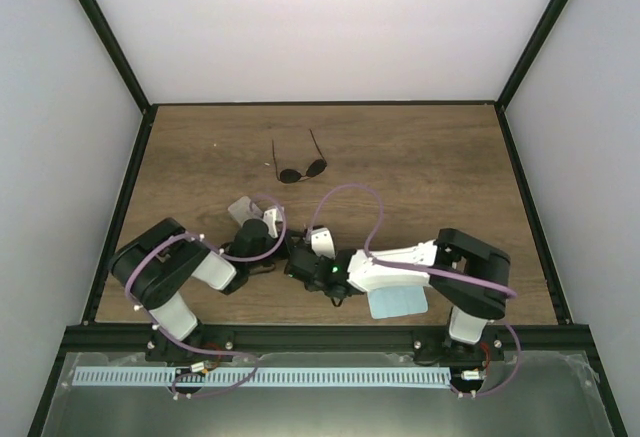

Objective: Organize the sunglasses
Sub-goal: Open the sunglasses case at the center of the board.

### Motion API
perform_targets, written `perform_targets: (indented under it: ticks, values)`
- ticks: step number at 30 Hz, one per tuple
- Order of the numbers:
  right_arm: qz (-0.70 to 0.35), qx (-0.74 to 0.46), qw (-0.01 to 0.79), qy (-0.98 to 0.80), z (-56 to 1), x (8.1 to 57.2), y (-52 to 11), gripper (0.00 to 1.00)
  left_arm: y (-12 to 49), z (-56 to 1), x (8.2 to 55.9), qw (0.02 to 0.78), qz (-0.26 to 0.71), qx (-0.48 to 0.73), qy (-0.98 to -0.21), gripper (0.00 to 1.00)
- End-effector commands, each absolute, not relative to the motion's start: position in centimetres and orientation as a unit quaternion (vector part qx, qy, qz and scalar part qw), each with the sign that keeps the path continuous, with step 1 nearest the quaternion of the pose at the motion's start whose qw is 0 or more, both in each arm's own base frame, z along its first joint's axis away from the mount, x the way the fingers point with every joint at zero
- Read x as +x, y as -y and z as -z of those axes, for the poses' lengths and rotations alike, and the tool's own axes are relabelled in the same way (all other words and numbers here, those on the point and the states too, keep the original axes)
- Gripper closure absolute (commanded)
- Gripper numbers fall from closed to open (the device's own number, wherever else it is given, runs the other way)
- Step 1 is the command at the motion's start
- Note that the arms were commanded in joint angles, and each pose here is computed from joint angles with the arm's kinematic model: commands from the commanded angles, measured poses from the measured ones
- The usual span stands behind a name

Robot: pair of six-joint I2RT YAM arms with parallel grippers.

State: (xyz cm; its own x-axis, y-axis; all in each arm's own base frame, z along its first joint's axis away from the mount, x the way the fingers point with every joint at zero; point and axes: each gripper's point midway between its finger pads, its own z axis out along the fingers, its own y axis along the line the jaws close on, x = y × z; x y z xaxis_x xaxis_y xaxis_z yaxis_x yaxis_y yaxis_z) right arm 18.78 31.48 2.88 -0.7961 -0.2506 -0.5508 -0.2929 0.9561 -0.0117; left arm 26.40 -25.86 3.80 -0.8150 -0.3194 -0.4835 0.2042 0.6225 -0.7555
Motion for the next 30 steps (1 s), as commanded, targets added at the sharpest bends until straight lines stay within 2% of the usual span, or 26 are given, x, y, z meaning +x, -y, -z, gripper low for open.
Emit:
perform_targets:
  ticks: [1,6,10,15,24,29,30]
  values:
    - [-0.085,-0.132,0.31,-0.938,-5.1,18.9,-32.6,0.3,25.8,-2.0,25.8,0.274,0.421,-0.035,-0.864,0.96]
    - [-0.069,-0.105,0.327,-0.937,-6.2,19.3,-31.1,0.22,25.6,-2.1,25.8,0.277,0.418,-0.038,-0.864,0.96]
    - [-0.074,-0.092,0.342,-0.932,-7.9,20.2,-30.8,0.22,25.6,-2.2,25.8,0.28,0.417,-0.037,-0.864,0.96]
    - [-0.066,-0.091,0.347,-0.931,-8.7,21.6,-31.4,0.26,25.6,-2.2,25.7,0.277,0.419,-0.036,-0.864,0.96]
    - [-0.006,-0.105,0.329,-0.938,-6.1,21.6,-32.8,0.32,25.6,-2.1,25.7,0.277,0.417,-0.033,-0.865,0.96]
    - [0.042,-0.1,0.327,-0.939,-5.3,21.6,-32.4,0.38,25.6,-2.1,25.7,0.277,0.416,-0.033,-0.865,0.96]
    - [0.046,-0.099,0.327,-0.939,-5.2,21.6,-32.3,0.43,25.6,-2.1,25.7,0.277,0.416,-0.033,-0.865,0.96]
